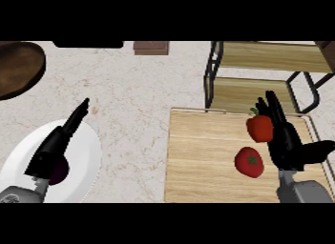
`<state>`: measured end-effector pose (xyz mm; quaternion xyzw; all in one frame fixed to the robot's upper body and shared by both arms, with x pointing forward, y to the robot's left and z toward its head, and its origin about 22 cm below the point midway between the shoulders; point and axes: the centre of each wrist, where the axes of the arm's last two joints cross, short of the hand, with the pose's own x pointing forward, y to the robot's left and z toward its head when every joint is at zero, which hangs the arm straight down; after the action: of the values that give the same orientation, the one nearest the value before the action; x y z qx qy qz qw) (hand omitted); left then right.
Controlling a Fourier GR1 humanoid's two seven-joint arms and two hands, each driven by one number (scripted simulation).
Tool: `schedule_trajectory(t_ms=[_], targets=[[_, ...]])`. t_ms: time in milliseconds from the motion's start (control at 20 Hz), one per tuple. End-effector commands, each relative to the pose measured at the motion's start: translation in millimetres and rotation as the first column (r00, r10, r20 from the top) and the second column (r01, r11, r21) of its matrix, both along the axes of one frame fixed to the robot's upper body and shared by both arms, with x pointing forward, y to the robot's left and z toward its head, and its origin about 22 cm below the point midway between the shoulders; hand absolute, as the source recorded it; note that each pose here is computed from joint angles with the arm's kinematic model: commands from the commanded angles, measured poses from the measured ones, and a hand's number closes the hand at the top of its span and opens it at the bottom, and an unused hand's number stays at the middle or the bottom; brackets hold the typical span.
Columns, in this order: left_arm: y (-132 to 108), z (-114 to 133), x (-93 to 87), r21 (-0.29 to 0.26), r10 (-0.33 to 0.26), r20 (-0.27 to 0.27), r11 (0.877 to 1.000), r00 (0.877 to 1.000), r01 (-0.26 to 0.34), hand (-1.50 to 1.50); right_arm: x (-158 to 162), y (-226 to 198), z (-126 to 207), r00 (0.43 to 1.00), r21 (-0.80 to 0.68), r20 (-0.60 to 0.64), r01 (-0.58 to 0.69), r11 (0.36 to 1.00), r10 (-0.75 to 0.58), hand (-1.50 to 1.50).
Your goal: Pick the tomato from the tray and place it in the tiered shelf
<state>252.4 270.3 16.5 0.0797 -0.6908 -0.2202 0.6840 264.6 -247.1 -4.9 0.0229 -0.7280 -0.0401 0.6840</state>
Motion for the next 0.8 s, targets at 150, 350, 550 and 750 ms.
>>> schedule_trajectory(t_ms=[150,350,550,750], targets=[[10.7,30.0,13.8,-0.191,0.241,0.073,0.956,0.968,-0.224,0.00,24.2,1.9,78.5,0.992,-0.082,0.128,0.000,0.997,0.010,1.50],[-1.2,30.2,10.1,-0.308,0.348,0.027,0.895,0.937,-0.323,0.00,16.5,-22.1,58.5,0.921,-0.079,-0.010,0.387,0.919,-0.389,-1.50],[-6.9,41.3,-7.3,-0.291,0.379,0.023,0.888,0.925,-0.357,0.00,-19.4,-26.1,80.7,0.964,0.066,0.160,0.205,0.977,-0.213,-1.50],[3.1,38.3,-1.4,-0.301,0.387,0.016,0.881,0.922,-0.364,0.00,-48.7,-50.6,140.9,0.989,-0.133,0.145,0.006,0.991,0.014,-1.50]])
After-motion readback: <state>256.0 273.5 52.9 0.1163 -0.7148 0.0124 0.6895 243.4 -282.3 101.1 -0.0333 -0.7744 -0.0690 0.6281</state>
